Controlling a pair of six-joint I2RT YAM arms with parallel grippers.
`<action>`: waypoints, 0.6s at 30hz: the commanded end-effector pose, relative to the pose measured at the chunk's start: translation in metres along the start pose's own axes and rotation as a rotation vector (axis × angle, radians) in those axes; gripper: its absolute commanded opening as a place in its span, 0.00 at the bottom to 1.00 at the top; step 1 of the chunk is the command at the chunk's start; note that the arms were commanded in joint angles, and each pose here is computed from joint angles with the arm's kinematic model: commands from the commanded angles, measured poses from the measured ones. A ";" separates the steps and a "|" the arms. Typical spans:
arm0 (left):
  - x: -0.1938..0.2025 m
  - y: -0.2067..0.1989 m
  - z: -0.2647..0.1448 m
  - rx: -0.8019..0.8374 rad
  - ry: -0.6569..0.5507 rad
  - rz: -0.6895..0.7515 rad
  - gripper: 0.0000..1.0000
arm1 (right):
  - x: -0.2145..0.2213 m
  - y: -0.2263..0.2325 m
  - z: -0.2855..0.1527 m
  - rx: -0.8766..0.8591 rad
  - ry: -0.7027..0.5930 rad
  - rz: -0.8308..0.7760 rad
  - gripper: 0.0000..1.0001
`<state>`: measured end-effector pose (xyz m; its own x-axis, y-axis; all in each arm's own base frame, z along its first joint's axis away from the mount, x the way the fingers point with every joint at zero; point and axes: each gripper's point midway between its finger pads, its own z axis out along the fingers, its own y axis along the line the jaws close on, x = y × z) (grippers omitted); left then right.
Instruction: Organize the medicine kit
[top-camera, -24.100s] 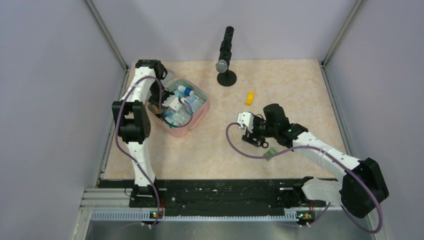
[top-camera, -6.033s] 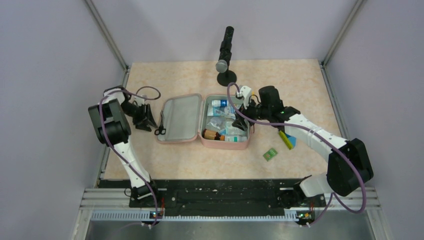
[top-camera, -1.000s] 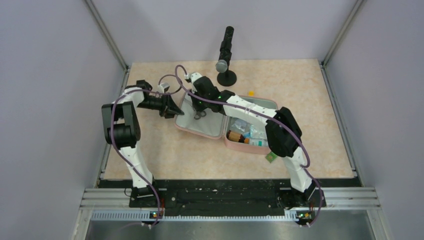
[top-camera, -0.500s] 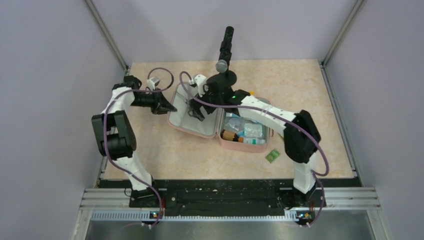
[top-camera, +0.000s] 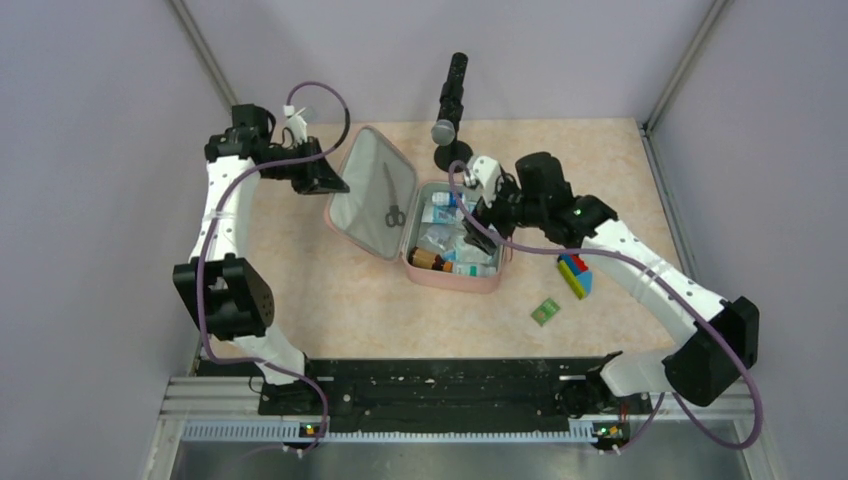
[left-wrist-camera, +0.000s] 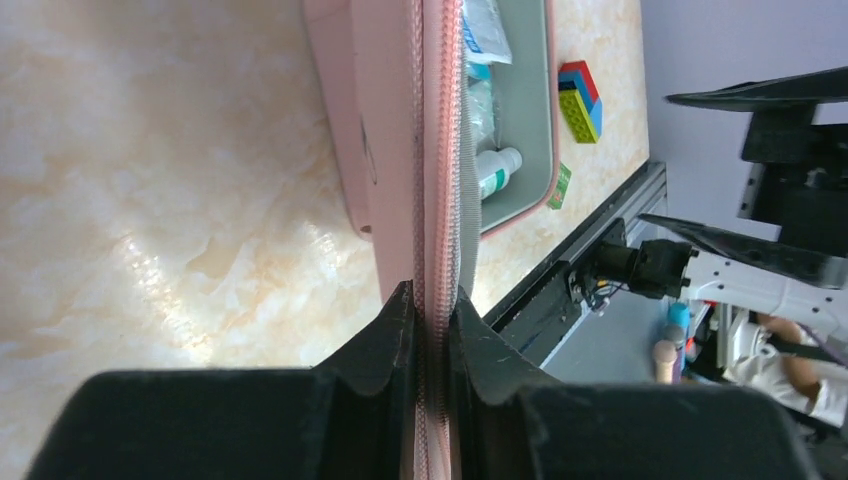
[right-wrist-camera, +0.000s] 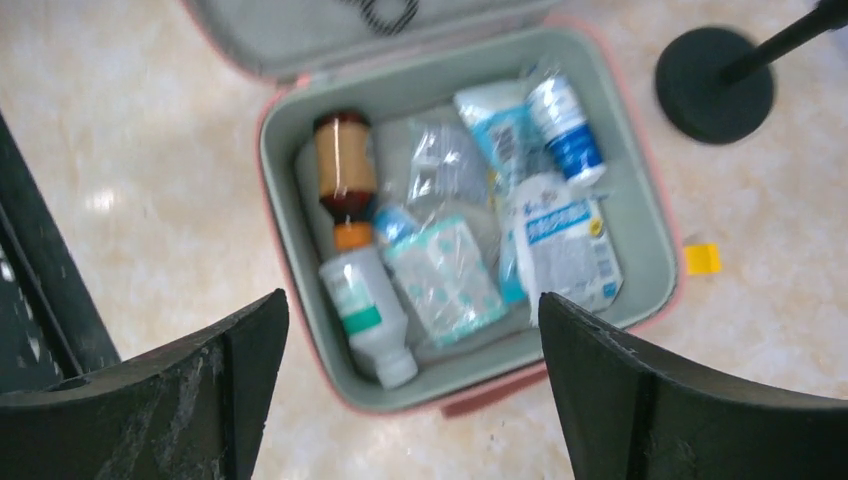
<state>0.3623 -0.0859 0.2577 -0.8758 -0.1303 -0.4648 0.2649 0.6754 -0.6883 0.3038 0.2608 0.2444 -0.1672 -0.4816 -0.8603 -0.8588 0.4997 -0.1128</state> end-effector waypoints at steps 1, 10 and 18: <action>-0.008 -0.020 0.007 0.015 -0.026 0.104 0.00 | 0.064 0.026 -0.018 -0.140 0.195 -0.139 0.87; -0.010 0.029 0.011 -0.051 -0.039 -0.013 0.00 | 0.135 0.046 -0.063 -0.268 0.350 -0.310 0.75; 0.003 0.034 0.020 -0.026 -0.013 -0.061 0.00 | 0.206 0.061 -0.075 -0.406 0.455 -0.505 0.62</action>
<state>0.3745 -0.0696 0.2212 -0.8931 -0.1857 -0.4098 0.1693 0.7052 -0.6885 0.1970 0.1547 0.1298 0.0449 -0.8408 -0.5396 -0.9805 0.0664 -0.1850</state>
